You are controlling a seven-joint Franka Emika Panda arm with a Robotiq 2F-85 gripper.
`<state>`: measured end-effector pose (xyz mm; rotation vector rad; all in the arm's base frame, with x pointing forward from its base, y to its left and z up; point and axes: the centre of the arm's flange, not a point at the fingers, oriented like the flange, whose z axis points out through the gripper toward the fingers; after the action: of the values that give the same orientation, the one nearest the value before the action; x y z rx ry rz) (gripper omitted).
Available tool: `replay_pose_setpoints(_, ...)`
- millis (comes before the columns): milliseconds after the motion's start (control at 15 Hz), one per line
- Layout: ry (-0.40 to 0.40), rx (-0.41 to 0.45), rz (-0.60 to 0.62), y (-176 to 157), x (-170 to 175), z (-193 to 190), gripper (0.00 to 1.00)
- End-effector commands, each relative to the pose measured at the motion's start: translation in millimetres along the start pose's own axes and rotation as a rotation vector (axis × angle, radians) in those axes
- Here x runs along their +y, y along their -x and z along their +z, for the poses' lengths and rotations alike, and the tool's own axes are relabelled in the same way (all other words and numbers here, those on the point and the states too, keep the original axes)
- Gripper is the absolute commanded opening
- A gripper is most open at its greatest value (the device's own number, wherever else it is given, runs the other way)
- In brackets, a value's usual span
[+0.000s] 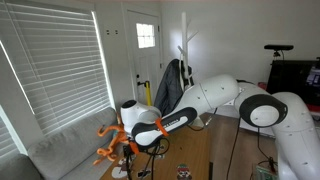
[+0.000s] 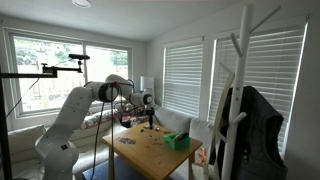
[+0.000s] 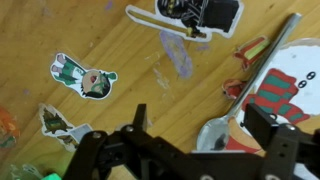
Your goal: Put the spoon on the green storage box lid
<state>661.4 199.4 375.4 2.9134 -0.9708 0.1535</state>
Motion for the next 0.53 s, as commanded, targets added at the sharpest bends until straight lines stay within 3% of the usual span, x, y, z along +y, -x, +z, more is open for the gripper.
replay_pose_setpoints(0, 0.007, 0.011, 0.069, -11, -18, 10, 0.93)
replay_pose_setpoints(67, 0.006, 0.026, 0.077, -12, -21, 8, 0.85)
replay_pose_setpoints(333, -0.005, 0.043, 0.084, -15, -31, 2, 0.78)
replay_pose_setpoints(467, -0.007, 0.027, 0.074, -16, -37, 1, 0.66)
